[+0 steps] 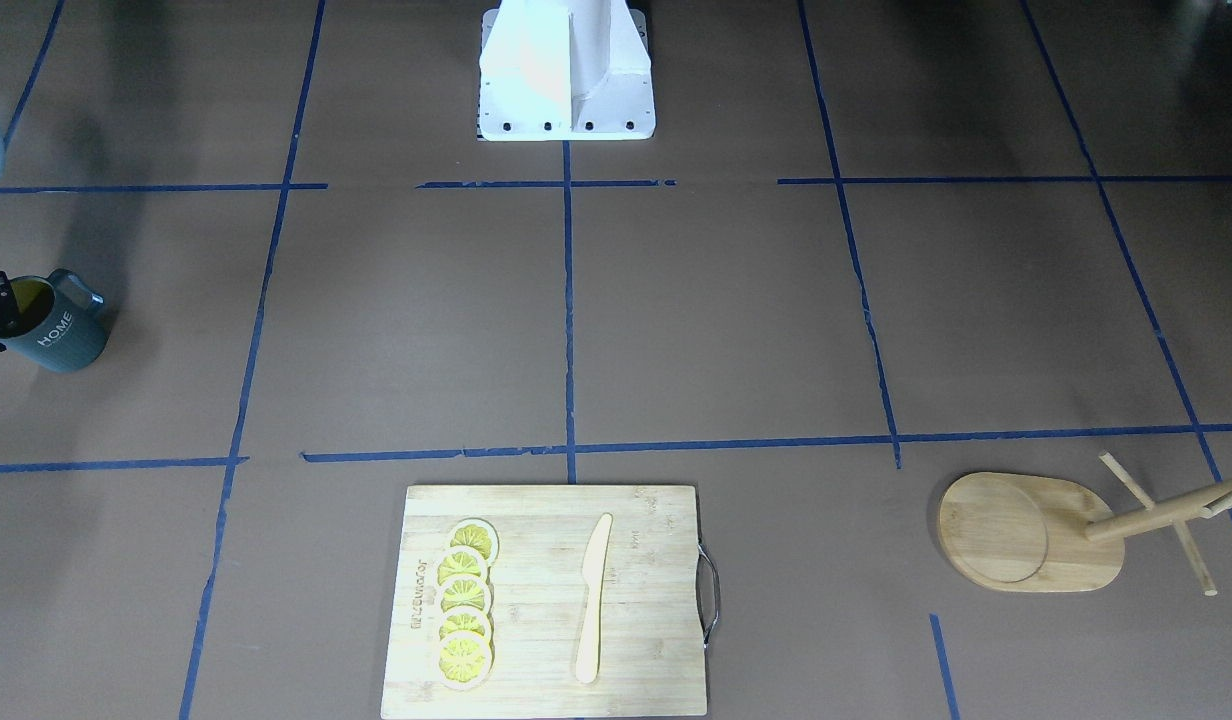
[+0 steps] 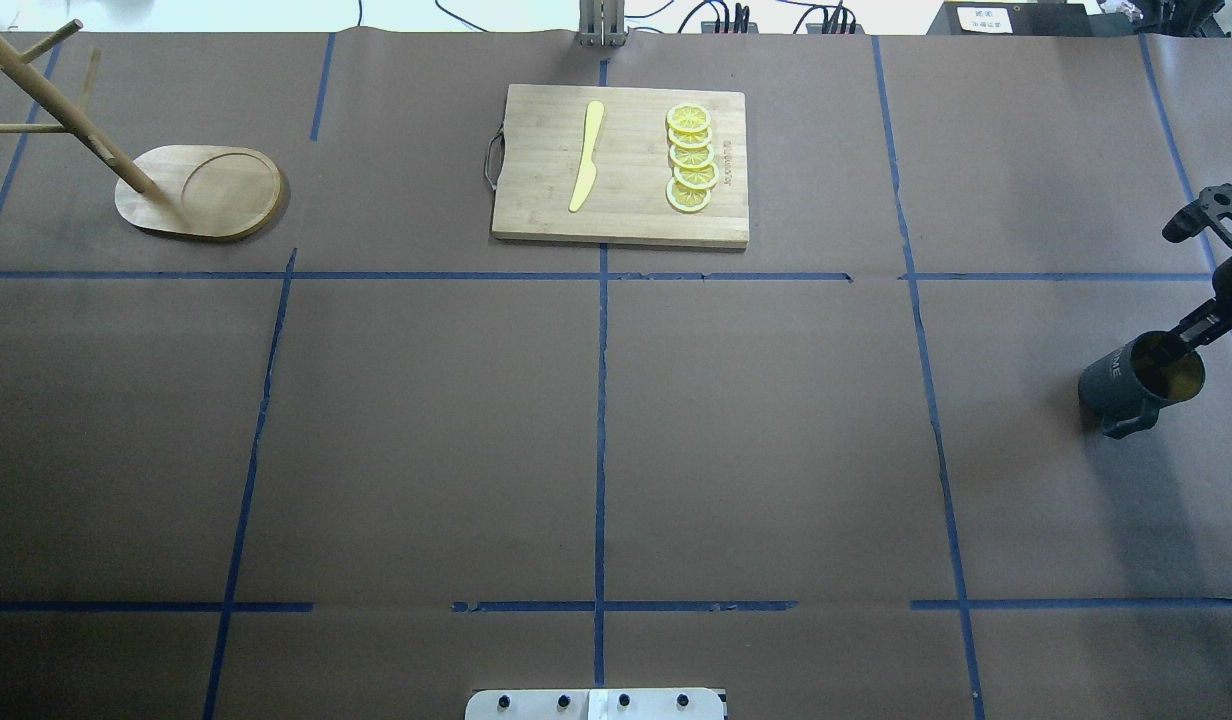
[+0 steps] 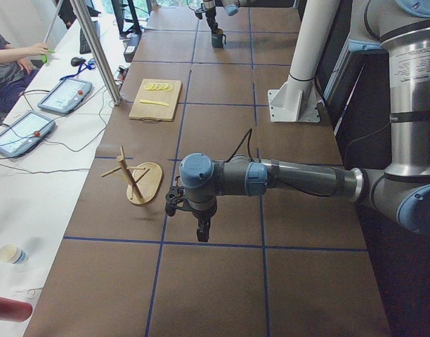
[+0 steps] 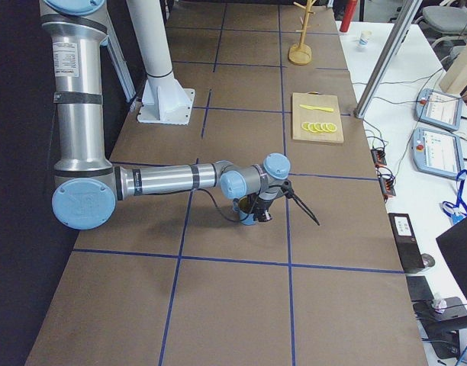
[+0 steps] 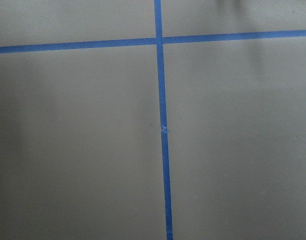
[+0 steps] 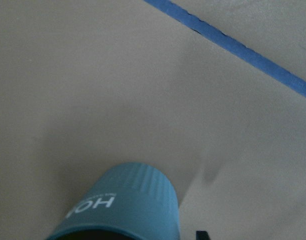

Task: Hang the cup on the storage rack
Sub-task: 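Grasp the teal mug by its rim with the right gripper, then carry the teal mug with the right gripper toward the table center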

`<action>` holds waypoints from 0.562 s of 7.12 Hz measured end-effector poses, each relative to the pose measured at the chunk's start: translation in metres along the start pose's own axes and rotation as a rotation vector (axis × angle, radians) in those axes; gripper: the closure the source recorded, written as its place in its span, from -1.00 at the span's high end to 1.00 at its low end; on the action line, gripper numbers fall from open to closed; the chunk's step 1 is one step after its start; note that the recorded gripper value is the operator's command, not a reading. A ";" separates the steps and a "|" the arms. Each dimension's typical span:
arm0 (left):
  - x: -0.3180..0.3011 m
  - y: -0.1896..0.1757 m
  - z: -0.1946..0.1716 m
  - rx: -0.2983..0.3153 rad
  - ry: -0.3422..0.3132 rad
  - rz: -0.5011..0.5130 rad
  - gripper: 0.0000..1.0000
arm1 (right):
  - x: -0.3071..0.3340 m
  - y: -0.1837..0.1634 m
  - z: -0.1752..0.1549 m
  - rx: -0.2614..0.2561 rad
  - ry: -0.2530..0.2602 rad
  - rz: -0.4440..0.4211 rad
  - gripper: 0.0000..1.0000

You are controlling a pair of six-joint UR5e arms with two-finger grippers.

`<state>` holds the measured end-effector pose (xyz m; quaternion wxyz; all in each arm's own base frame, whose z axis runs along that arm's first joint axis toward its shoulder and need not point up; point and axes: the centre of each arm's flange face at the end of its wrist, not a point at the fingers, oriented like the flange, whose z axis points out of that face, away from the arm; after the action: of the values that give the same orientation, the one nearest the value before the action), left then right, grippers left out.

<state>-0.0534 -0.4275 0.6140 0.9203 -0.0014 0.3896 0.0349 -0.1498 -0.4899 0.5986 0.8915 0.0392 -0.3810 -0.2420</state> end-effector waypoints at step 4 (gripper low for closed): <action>0.004 0.000 -0.003 0.006 0.001 0.005 1.00 | -0.083 -0.075 -0.072 0.150 -0.041 0.297 -1.00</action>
<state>-0.0533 -0.4272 0.6090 0.9200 0.0021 0.3902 0.0362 -0.1790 -0.5260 0.4743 0.9041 0.0439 -0.4177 -0.0790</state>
